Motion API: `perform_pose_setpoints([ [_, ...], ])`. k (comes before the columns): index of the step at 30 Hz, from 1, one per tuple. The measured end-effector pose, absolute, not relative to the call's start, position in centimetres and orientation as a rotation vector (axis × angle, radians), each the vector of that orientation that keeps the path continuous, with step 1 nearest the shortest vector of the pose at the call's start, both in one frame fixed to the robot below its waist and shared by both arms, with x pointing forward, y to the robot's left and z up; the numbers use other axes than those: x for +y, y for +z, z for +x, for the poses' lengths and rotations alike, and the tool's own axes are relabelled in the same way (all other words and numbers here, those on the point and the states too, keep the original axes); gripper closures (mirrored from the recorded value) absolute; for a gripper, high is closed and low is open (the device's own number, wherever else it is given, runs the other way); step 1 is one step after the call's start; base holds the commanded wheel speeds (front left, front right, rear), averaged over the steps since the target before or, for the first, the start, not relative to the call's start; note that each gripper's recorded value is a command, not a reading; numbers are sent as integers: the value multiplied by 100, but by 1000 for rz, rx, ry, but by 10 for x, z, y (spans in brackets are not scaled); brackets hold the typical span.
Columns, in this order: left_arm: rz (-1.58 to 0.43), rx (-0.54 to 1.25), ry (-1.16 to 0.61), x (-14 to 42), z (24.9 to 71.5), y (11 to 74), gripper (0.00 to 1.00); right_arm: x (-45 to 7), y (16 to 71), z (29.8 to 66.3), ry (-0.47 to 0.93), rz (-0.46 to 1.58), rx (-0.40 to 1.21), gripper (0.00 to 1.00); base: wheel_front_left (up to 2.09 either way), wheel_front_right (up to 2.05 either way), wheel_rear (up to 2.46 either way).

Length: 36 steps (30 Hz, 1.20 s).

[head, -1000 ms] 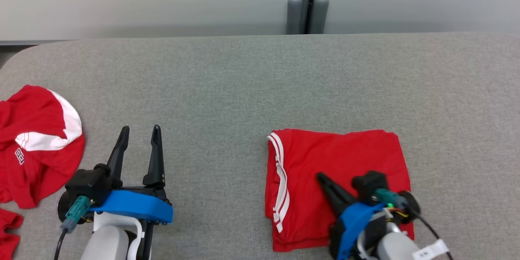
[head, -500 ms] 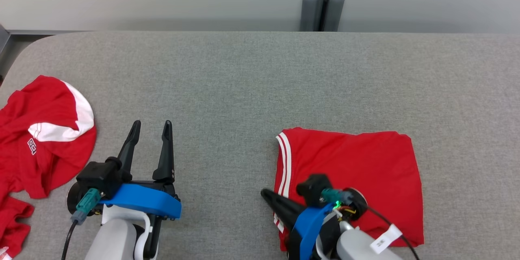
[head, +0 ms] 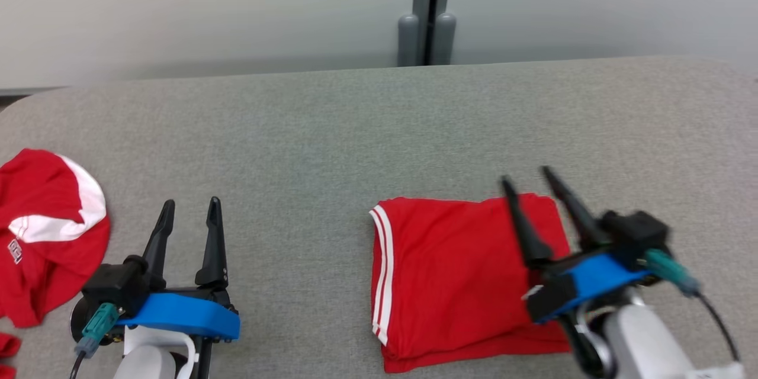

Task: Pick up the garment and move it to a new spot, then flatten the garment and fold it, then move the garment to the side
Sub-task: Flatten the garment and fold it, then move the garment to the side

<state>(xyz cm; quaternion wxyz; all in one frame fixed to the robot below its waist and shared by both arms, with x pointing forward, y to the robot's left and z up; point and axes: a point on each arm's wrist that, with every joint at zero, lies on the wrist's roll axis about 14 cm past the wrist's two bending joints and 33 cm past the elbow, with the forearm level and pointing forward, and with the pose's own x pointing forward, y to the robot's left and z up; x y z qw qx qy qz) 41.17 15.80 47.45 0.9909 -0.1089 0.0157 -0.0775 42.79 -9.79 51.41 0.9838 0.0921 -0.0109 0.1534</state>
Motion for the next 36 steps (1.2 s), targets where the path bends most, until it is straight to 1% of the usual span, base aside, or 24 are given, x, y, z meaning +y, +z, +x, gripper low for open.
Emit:
perform_pose_setpoints([
  [3, -219, 25, -164, 155, 411, 477, 0, -142, 524, 419, 182, 152, -63, 0, 0, 0, 0],
  [6, -220, 25, -169, 153, 409, 477, 0, -178, 526, 406, 81, 114, -71, 0, 0, 0, 0],
  [11, -211, 30, -173, 151, 405, 476, 0, -207, 518, 388, -6, 89, -26, 0, 0, 0, 0],
  [15, -205, 41, -169, 152, 397, 473, 0, -212, 512, 378, -19, 84, 15, 0, 0, 0, 0],
  [22, -205, 48, -154, 156, 379, 471, 0, -219, 522, 366, -22, 75, 12, 0, 0, 0, 0],
  [36, -196, 57, -142, 160, 372, 468, 0, -211, 516, 366, 14, 85, 38, 0, 0, 0, 0],
])
